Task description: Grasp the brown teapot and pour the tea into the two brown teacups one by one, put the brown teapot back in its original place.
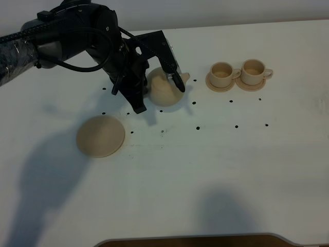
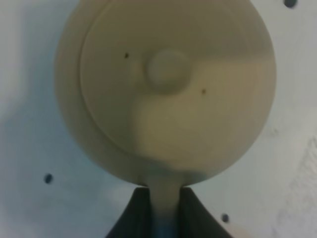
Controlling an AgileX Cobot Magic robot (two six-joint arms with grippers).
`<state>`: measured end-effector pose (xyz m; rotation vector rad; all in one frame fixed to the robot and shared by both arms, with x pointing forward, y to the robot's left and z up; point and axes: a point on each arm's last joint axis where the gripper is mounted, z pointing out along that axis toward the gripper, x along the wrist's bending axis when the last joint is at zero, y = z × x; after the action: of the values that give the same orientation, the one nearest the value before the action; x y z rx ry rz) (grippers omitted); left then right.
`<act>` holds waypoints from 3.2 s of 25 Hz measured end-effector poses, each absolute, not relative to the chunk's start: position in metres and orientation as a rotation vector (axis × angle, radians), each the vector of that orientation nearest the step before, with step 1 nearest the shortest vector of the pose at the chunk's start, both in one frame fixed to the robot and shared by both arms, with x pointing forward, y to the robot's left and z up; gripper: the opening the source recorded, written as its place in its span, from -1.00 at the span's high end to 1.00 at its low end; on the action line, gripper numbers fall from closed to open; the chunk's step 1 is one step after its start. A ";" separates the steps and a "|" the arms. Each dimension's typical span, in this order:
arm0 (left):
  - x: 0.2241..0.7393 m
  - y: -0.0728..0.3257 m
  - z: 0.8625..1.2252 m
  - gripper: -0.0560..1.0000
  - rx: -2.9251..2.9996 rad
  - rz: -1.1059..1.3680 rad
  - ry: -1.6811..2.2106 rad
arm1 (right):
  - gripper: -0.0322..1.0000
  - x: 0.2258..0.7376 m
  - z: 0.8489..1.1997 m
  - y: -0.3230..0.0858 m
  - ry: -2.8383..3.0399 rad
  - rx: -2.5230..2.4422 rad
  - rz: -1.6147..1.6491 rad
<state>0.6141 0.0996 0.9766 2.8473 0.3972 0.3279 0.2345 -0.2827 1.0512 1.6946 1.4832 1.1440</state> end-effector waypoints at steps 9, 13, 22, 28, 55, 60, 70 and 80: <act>0.628 0.093 0.983 0.63 2.716 0.536 0.364 | 0.08 0.235 1.051 -0.283 1.483 1.695 1.144; 0.630 0.091 0.985 0.63 2.680 0.568 0.373 | 0.08 0.235 1.051 -0.283 1.483 1.695 1.144; 0.644 0.083 0.976 0.63 2.653 0.566 0.393 | 0.08 0.235 1.051 -0.283 1.483 1.695 1.144; 0.671 0.068 0.961 0.63 2.656 0.555 0.388 | 0.08 0.235 1.051 -0.283 1.483 1.695 1.144; 0.715 0.042 0.929 0.63 2.650 0.835 -0.102 | 0.08 0.235 1.051 -0.283 1.483 1.695 1.144; 0.716 0.043 0.929 0.63 2.672 0.874 -0.227 | 0.08 0.235 1.051 -0.283 1.483 1.695 1.144; 0.722 0.048 0.931 0.63 2.714 1.028 -0.433 | 0.08 0.235 1.051 -0.283 1.483 1.695 1.144; 0.719 0.037 0.934 0.63 2.681 1.105 -0.628 | 0.08 0.235 1.051 -0.283 1.483 1.695 1.144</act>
<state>0.7185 0.0368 0.9337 2.6812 -0.6277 1.1048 0.2345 -0.2827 1.0512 1.6946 1.4832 1.1440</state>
